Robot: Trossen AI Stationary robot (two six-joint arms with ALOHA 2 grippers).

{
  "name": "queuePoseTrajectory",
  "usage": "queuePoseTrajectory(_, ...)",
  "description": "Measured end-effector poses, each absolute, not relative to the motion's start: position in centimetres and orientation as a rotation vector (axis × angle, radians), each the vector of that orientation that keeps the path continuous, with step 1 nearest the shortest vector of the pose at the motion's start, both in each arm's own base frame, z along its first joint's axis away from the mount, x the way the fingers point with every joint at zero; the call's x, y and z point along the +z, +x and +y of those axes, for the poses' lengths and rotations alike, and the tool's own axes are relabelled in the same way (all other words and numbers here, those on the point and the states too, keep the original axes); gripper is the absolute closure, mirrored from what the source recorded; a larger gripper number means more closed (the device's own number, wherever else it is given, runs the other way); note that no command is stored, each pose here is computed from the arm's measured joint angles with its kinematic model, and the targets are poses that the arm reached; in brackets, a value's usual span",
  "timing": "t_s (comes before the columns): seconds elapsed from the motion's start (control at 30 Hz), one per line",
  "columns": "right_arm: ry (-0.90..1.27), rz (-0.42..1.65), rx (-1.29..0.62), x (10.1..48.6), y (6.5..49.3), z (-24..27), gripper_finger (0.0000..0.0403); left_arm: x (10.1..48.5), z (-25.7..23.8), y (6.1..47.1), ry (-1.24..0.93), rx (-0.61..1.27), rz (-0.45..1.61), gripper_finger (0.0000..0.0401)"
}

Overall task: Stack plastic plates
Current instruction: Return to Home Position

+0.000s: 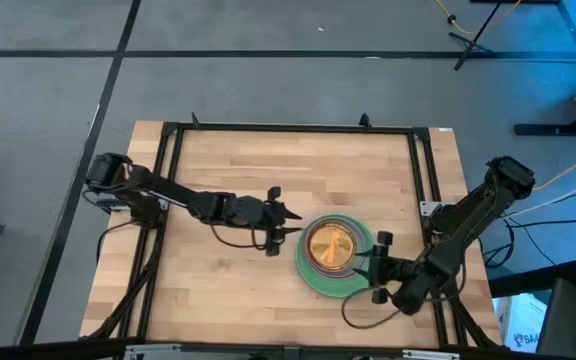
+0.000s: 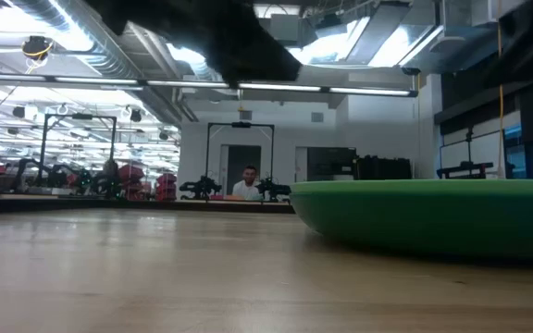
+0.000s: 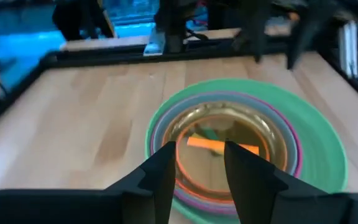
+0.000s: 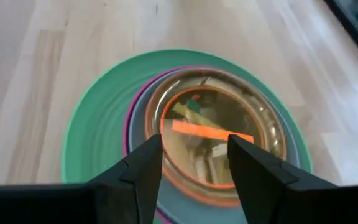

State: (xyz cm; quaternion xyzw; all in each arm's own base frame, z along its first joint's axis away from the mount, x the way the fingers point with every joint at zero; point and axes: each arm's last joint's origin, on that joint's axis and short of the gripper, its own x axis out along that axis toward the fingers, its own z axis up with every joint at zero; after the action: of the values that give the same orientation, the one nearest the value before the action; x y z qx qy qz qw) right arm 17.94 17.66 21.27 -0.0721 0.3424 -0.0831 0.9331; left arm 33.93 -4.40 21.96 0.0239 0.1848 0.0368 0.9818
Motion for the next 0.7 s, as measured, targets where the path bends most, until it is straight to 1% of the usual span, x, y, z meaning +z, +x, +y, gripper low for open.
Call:
queuePoseTrajectory(0.07,-0.133,0.702,-0.171,21.5,18.7,17.1,0.0226,22.4,-4.7,33.0,0.114,0.043,0.364,0.0272)
queuePoseTrajectory(0.13,-0.168,0.703,-0.172,21.7,19.4,16.4,0.0226,22.3,-4.5,31.7,0.155,-0.031,0.364,0.0273)
queuePoseTrajectory(0.23,-0.204,0.714,-0.175,22.5,20.2,14.7,0.0226,22.1,-3.4,29.7,0.123,-0.147,0.313,0.0273)
queuePoseTrajectory(0.3,-0.186,0.710,-0.179,23.2,20.8,13.2,0.0226,22.1,-2.5,28.1,0.093,-0.168,0.258,0.0273)
queuePoseTrajectory(0.4,-0.169,0.698,-0.173,23.5,20.6,10.8,0.0226,21.7,-1.4,26.0,0.043,-0.138,0.197,0.0273)
queuePoseTrajectory(0.5,-0.137,0.682,-0.158,23.2,19.4,8.0,0.0226,20.8,-0.7,24.7,0.021,-0.071,0.214,0.0273)
queuePoseTrajectory(0.57,-0.095,0.661,-0.187,22.6,18.0,5.8,0.0226,20.3,-0.4,24.2,0.035,-0.036,0.221,0.0273)
queuePoseTrajectory(0.63,-0.041,0.559,-0.193,22.4,17.0,3.8,0.0226,19.9,-0.1,23.9,0.061,-0.014,0.234,0.0273)
queuePoseTrajectory(0.7,0.004,0.420,-0.131,22.4,16.1,2.2,0.0226,19.4,0.4,23.6,0.099,-0.007,0.253,0.0273)
